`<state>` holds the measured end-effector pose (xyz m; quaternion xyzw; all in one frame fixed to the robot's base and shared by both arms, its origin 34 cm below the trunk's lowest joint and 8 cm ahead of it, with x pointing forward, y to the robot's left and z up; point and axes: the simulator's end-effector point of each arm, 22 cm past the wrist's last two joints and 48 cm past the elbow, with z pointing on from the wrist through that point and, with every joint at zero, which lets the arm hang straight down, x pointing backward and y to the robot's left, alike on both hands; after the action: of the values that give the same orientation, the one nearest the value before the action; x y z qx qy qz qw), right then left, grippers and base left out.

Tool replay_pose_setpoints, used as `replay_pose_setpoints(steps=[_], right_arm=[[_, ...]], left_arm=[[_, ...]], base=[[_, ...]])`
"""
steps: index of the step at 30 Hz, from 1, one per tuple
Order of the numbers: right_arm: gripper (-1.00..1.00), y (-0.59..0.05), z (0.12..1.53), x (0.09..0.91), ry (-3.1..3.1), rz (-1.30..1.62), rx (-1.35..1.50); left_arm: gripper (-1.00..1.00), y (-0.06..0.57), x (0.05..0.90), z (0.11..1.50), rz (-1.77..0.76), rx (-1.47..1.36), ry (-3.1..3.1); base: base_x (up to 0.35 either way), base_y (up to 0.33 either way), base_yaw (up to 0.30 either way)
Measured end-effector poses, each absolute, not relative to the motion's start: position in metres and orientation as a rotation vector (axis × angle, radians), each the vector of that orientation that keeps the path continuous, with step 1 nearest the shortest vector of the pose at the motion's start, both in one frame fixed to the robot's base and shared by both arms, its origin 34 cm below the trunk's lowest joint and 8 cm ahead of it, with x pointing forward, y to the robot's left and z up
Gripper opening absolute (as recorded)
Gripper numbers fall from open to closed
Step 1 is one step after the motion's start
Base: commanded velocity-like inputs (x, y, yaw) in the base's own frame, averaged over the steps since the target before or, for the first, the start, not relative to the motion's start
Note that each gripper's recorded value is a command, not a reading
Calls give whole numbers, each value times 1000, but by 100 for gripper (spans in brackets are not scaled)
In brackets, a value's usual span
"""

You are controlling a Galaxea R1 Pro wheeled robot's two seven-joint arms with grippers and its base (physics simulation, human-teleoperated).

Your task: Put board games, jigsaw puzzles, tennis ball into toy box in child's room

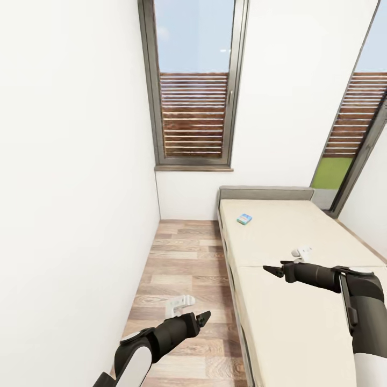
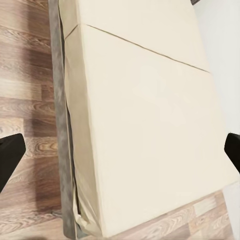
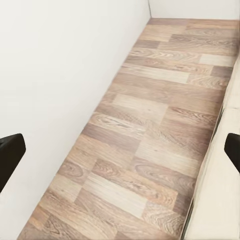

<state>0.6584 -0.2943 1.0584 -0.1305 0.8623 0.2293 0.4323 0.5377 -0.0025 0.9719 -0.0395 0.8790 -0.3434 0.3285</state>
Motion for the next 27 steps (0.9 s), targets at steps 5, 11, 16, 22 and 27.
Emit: replay_pose_setpoints(steps=[5, 11, 16, 22, 27], right_arm=[[100, -294, 1059, 658, 2149, 571, -325], [100, -294, 1059, 659, 2148, 571, -325], [100, -294, 1059, 659, 2146, 572, -325], [100, -294, 1059, 659, 2146, 572, -326], [100, -294, 1059, 659, 2146, 572, -326]], left_arm=[[100, -2, 538, 972, -898, -103, 2300], [100, -2, 538, 971, -898, -105, 2302], [100, -2, 538, 970, -897, -106, 2305], [100, -2, 538, 969, -896, -106, 2306], [100, -2, 538, 969, -896, -106, 2306]], base=[[0, 0, -36], [0, 2, -16], [0, 84, -6], [0, 135, -3], [0, 63, -1]])
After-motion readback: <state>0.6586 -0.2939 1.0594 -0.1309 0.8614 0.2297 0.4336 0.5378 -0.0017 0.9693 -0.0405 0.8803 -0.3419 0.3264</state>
